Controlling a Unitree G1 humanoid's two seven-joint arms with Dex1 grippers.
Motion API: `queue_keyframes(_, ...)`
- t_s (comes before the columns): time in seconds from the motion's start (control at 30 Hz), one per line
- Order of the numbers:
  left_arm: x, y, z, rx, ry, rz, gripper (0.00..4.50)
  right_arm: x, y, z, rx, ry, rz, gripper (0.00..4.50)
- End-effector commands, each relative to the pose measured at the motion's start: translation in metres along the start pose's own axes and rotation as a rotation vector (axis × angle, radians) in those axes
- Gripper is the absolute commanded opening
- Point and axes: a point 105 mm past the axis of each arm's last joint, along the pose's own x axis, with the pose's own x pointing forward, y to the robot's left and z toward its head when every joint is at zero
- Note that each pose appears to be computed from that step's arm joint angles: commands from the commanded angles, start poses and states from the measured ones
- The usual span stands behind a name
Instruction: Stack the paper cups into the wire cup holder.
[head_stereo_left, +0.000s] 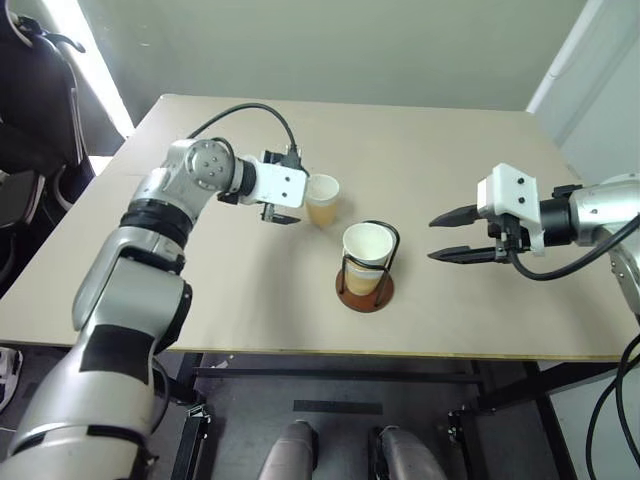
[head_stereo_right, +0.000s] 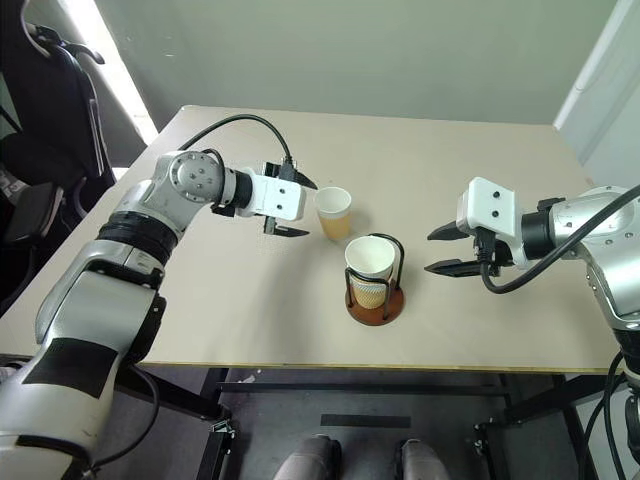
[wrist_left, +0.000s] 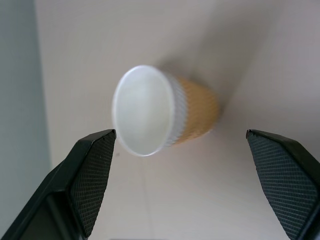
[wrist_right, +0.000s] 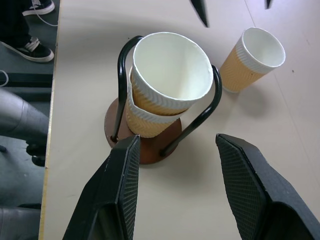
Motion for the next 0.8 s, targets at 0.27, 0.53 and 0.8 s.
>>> queue_keyframes(0.27,0.003,0.01,-0.002,0.078,0.053,0.058,4.48,-0.005,-0.001,0.01,-0.037,-0.013,-0.005,2.39)
queue_keyframes(0.53,0.012,-0.008,-0.008,0.075,0.074,0.012,4.48,-0.001,0.0,0.008,-0.032,-0.014,0.01,2.39)
queue_keyframes(0.8,0.027,-0.027,-0.013,0.082,0.103,-0.023,4.48,0.002,0.002,0.007,-0.031,-0.013,0.021,2.39)
